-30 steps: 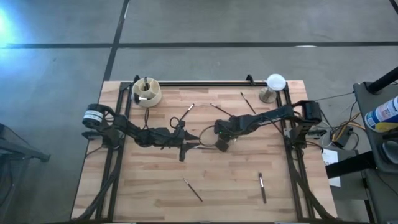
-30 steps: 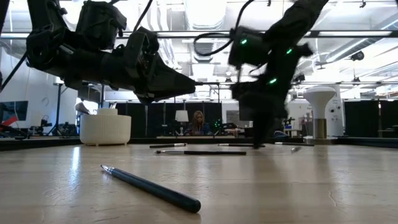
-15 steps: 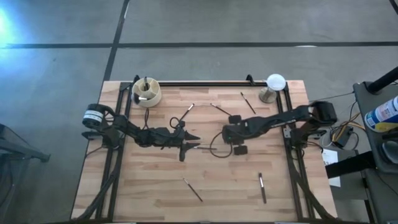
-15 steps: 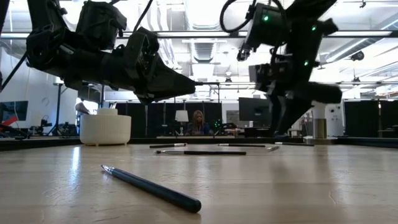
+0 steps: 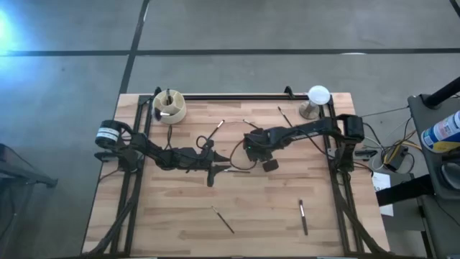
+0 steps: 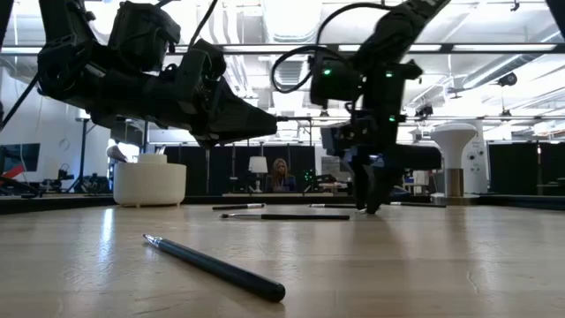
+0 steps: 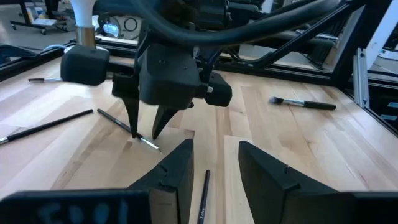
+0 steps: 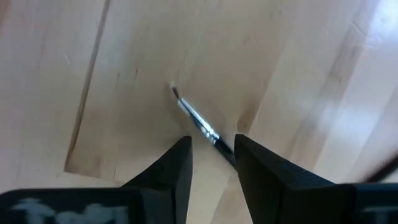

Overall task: Put items in baskets/containers
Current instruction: Put the liner brush into the organizer

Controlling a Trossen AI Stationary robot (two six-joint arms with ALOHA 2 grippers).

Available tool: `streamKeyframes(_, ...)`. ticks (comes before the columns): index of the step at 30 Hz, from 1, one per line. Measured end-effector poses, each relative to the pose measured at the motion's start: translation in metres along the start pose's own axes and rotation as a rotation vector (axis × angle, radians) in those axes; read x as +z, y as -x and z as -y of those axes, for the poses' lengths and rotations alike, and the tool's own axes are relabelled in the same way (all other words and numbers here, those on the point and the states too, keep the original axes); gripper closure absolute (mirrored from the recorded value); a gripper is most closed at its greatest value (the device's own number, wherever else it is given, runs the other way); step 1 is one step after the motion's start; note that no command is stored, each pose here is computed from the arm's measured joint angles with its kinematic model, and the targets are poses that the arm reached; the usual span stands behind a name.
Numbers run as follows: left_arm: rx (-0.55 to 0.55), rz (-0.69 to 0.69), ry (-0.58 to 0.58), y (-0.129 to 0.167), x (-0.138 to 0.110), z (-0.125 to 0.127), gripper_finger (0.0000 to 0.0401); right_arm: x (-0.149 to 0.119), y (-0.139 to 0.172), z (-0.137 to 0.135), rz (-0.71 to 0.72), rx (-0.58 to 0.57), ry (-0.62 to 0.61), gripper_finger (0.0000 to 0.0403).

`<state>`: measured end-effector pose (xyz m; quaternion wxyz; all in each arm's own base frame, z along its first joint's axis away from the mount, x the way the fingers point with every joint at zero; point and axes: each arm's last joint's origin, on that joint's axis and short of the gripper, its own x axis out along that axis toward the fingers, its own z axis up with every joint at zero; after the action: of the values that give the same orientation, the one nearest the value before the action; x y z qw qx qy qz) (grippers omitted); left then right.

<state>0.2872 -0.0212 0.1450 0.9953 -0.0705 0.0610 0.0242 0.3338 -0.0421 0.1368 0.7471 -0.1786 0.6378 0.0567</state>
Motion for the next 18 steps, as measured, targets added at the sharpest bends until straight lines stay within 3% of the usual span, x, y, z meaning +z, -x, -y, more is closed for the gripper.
streamKeyframes(9,0.006,-0.012,-0.001,0.000,-0.001,0.000,0.0282,0.015,-0.017,0.012,-0.044,0.074,-0.002,0.0322)
streamKeyframes(18,0.007,-0.016,0.000,0.000,-0.002,0.000,0.0282,0.016,-0.017,0.013,-0.023,0.069,-0.060,0.0364)
